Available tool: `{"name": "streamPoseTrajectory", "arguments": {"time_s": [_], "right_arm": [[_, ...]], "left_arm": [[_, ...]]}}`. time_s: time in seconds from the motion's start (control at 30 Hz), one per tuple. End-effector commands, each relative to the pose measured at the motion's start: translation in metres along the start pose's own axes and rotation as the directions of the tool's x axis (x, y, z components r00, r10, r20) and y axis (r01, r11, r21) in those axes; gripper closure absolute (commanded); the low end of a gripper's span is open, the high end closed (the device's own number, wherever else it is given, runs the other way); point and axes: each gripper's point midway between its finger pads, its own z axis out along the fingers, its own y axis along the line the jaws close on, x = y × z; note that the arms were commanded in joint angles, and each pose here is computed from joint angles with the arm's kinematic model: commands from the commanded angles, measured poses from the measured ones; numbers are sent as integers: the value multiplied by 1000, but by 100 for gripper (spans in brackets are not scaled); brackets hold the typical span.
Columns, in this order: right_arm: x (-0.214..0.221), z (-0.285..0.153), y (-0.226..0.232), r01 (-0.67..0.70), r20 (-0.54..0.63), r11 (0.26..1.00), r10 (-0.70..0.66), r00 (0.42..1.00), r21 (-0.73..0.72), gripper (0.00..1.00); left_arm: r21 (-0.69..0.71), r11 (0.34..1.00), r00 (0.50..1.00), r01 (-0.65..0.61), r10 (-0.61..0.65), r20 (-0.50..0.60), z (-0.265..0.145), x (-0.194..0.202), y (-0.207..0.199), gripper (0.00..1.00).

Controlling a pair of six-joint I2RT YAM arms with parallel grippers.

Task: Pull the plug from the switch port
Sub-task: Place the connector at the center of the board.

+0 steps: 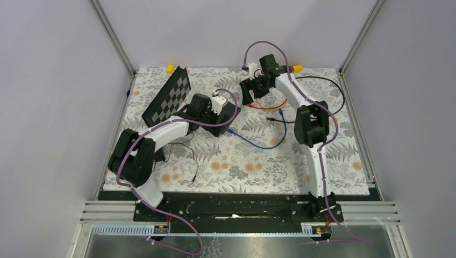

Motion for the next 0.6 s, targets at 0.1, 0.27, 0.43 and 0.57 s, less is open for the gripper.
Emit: {"name": "streamPoseTrajectory", "arguments": {"time_s": [0.1,0.27,0.43,0.57], "right_arm": [[-25,-59,66,-35,136,981,62,989,-191,12],[7,-55,90,-92,75,946,120,990,-310,13],[35,-49,99,-117,24,929,134,991,-350,16],[61,-38,104,-145,-36,917,142,989,-370,17]], "left_arm": [[-58,998,996,-12,17,84,-22,-25,18,1],[-21,999,998,41,-41,45,-13,-17,27,1],[39,989,990,140,-141,21,-2,-18,45,1],[102,976,981,192,-192,-14,12,-19,48,1]]}}
